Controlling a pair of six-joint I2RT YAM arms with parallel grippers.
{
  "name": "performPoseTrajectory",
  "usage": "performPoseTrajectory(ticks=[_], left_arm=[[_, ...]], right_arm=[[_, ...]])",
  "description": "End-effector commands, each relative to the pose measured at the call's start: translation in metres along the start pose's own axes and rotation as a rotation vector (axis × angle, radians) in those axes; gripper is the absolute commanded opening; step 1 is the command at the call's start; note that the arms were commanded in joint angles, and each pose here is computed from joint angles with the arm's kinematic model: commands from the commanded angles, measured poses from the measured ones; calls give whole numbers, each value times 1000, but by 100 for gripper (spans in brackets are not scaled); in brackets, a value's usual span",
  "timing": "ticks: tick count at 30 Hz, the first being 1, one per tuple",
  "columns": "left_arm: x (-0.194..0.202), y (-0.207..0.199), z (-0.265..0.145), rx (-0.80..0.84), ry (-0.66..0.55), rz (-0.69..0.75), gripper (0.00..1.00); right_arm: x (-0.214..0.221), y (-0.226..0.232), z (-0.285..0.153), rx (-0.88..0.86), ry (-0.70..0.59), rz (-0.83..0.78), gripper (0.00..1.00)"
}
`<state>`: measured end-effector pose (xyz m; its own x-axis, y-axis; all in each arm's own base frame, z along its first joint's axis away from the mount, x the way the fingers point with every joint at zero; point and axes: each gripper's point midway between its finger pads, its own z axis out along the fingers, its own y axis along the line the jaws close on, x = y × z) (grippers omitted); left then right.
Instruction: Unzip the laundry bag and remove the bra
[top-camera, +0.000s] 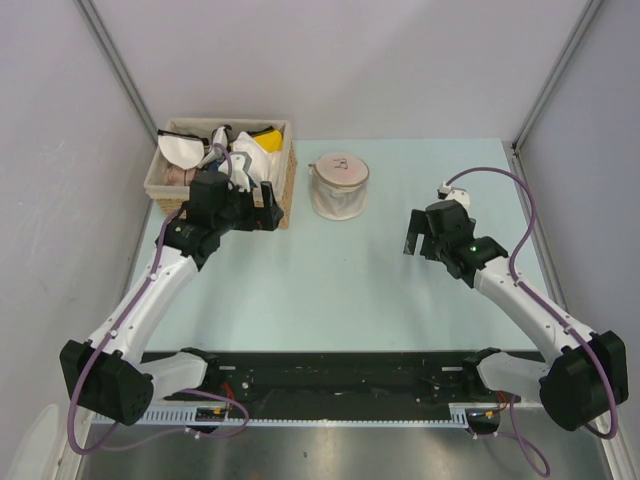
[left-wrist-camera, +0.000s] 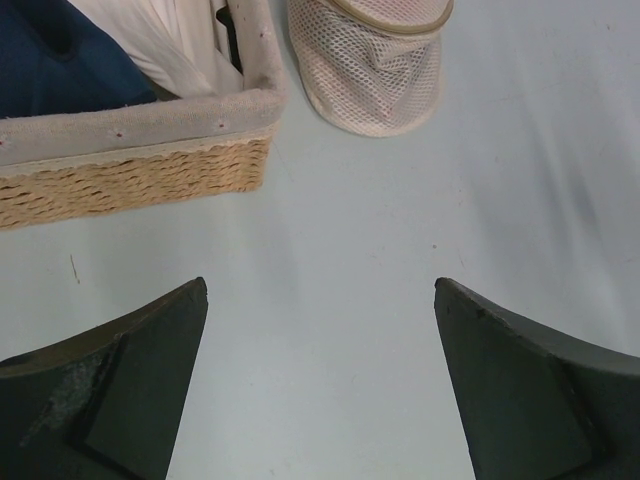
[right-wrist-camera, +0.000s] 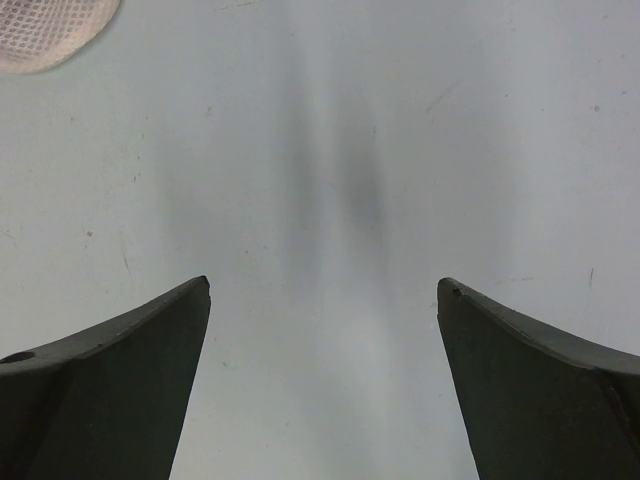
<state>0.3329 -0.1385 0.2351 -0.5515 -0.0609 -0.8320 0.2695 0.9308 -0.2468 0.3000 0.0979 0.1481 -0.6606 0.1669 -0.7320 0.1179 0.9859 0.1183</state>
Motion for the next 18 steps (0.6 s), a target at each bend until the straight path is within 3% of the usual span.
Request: performPoseTrajectory(ticks=[1,8,12,18], left_arm=[[0,-11,-2,58,13,-13,100],[16,-34,9,193,56,-87,100],[21,-39,10,223,64,-106,100],[19,-36,4,200,54,-93,100]], right_arm=[[-23,15,-1,-44,-66,23,100],[-49,88,6,-315,-137,135,100],[-83,126,23,-429,-258,239,97],[-118,162,70,-483,-292,391,95]])
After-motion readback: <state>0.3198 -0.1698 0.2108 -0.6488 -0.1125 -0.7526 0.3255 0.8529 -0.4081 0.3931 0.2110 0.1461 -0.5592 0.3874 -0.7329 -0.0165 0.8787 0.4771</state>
